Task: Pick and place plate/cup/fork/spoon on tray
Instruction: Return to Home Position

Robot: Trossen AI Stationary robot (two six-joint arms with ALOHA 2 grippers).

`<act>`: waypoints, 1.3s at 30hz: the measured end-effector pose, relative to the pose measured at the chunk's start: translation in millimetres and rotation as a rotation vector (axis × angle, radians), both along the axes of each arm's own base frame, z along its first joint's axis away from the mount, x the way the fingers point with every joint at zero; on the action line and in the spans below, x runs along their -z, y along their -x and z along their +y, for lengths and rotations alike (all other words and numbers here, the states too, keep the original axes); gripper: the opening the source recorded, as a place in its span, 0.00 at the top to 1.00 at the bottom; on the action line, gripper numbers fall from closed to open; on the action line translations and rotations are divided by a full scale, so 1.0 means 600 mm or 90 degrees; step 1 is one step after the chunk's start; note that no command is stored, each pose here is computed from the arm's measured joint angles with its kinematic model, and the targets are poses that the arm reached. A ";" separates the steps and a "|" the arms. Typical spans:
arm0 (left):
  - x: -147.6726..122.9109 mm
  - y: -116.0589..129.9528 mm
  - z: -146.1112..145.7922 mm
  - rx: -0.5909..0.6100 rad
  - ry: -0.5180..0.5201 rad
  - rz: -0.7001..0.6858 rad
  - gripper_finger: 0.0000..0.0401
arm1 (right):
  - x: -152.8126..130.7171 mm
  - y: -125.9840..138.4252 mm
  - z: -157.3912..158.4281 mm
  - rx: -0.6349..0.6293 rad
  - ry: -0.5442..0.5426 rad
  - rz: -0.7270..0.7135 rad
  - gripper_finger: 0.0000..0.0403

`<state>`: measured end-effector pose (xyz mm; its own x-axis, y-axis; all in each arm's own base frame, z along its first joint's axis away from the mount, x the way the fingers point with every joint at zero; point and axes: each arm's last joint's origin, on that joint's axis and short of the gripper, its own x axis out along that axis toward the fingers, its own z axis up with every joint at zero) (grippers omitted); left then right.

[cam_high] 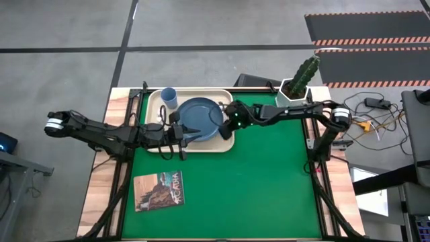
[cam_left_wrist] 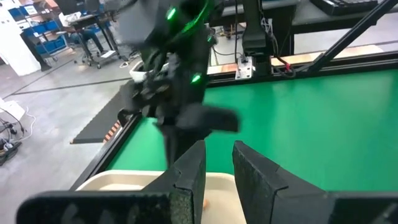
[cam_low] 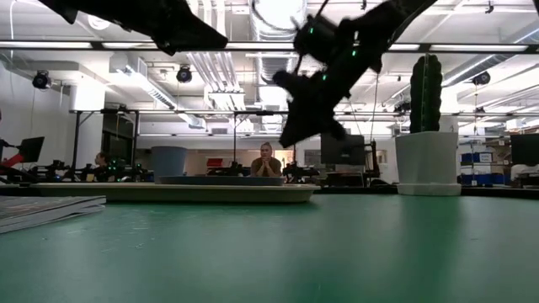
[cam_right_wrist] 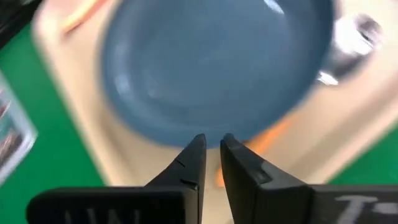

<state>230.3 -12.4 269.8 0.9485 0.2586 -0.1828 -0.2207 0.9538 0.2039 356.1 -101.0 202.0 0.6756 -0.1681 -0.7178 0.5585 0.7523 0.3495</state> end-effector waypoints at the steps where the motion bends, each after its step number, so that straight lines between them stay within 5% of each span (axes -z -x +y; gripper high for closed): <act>1: 0.000 0.000 0.000 0.000 0.000 0.001 0.85 | -0.007 -0.001 0.011 -0.036 0.025 -0.002 0.92; 8: 0.002 0.039 -0.006 0.049 0.039 0.069 0.86 | -0.035 0.030 0.078 -0.207 0.156 -0.061 0.92; 19: 0.046 0.136 0.000 0.127 0.009 -0.085 0.97 | 0.031 0.177 0.115 -0.379 0.360 -0.280 0.92; 26: 0.075 0.178 0.005 0.124 0.051 -0.151 1.00 | 0.061 0.247 0.126 -0.386 0.466 -0.360 0.92; 32: 0.123 0.197 0.007 0.119 0.125 -0.174 1.00 | 0.069 0.301 0.134 -0.375 0.487 -0.396 0.92; 39: 0.151 0.213 0.010 0.117 0.127 -0.219 1.00 | 0.066 0.346 0.140 -0.358 0.527 -0.446 0.92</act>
